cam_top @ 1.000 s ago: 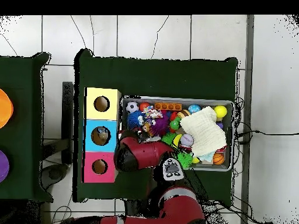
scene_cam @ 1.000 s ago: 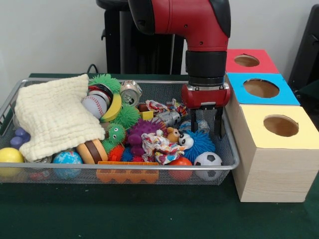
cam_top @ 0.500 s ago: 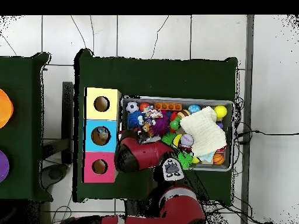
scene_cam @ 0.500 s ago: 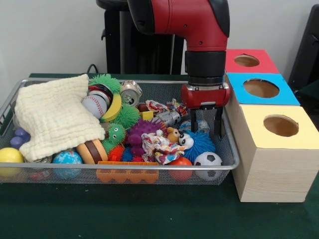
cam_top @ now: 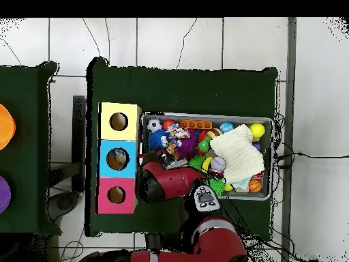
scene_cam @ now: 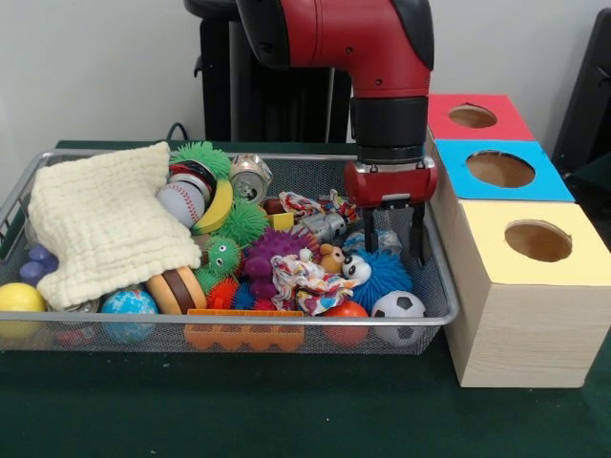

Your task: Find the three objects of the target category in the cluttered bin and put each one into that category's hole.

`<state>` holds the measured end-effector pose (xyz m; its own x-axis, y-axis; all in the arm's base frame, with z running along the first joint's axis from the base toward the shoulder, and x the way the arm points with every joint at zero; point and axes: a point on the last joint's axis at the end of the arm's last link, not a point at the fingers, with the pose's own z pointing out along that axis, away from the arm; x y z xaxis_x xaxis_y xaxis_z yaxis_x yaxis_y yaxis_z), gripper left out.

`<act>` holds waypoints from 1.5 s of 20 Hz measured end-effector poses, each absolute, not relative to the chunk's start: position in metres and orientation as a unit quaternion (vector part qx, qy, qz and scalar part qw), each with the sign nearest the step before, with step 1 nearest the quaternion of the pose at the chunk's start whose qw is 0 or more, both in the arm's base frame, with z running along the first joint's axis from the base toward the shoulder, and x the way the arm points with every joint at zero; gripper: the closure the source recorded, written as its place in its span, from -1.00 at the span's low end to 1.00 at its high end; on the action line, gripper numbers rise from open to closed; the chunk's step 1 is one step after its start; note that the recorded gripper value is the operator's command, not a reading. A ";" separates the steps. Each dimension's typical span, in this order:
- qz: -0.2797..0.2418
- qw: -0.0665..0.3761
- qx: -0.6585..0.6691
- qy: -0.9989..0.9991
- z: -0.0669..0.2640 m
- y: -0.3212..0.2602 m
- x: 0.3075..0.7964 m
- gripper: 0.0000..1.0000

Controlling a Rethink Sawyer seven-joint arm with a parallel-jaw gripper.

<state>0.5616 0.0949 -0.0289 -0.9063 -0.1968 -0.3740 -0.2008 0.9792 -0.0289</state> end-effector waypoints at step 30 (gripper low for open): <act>0.016 0.171 -0.096 0.981 -0.026 0.095 0.519 -1.00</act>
